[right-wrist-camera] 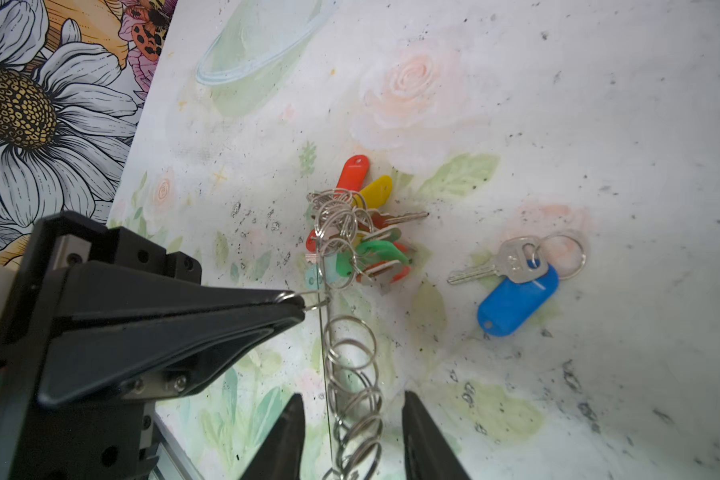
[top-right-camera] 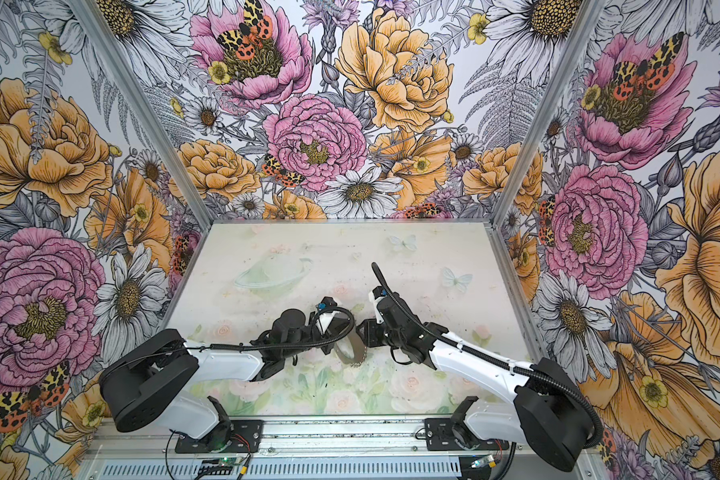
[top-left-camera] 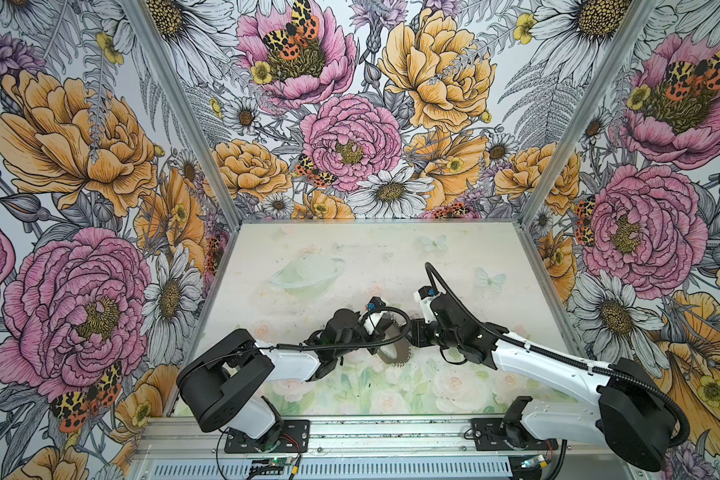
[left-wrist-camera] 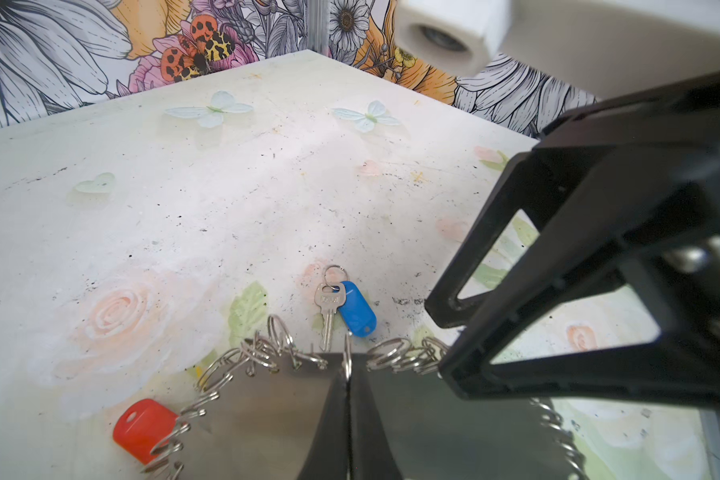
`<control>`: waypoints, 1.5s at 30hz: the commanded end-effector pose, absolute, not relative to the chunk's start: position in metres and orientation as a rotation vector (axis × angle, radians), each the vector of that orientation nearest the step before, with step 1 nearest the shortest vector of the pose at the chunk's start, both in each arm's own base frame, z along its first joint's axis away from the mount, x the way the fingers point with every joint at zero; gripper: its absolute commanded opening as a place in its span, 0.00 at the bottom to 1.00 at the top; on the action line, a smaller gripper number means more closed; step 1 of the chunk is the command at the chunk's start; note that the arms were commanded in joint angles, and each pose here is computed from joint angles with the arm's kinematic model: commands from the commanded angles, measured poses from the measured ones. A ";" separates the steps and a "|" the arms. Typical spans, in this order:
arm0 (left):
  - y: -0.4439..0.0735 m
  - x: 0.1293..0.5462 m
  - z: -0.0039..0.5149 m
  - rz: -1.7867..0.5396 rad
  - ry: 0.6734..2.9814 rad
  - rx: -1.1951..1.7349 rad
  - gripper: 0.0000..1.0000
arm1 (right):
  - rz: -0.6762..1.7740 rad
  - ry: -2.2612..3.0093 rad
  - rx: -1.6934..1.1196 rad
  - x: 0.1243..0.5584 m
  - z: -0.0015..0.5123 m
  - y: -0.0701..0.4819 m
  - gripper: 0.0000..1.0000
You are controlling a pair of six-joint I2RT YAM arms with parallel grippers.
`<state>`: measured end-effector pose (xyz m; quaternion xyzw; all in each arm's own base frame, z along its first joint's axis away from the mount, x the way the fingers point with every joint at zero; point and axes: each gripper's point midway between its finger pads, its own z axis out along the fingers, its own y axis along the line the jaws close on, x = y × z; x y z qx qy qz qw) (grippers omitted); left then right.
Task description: Put the keys on the keyring
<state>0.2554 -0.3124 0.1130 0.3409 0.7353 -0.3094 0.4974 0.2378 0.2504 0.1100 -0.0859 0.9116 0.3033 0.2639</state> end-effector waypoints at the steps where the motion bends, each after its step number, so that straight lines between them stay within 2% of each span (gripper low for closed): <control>1: -0.311 0.253 0.112 -0.784 1.768 0.805 0.00 | 0.771 2.384 -0.174 0.252 0.130 0.235 0.40; 4: -0.308 0.247 0.106 -0.787 1.772 0.822 0.00 | 0.761 2.398 -0.076 0.270 0.129 0.213 0.39; 9: -0.306 0.233 0.095 -0.805 1.786 0.854 0.00 | 0.672 2.492 0.058 0.296 0.099 0.186 0.37; 17: -0.295 0.221 0.092 -0.816 1.770 0.851 0.00 | 0.539 2.594 0.112 0.318 0.060 0.183 0.37; 24: -0.295 0.216 0.094 -0.842 1.732 0.855 0.00 | 0.516 2.628 0.089 0.331 0.048 0.191 0.37; 34: -0.298 0.218 0.092 -0.866 1.717 0.845 0.00 | 0.517 2.686 0.065 0.327 0.030 0.207 0.39; 45: -0.293 0.221 0.092 -0.851 1.725 0.834 0.00 | 0.585 2.732 -0.014 0.298 0.025 0.244 0.32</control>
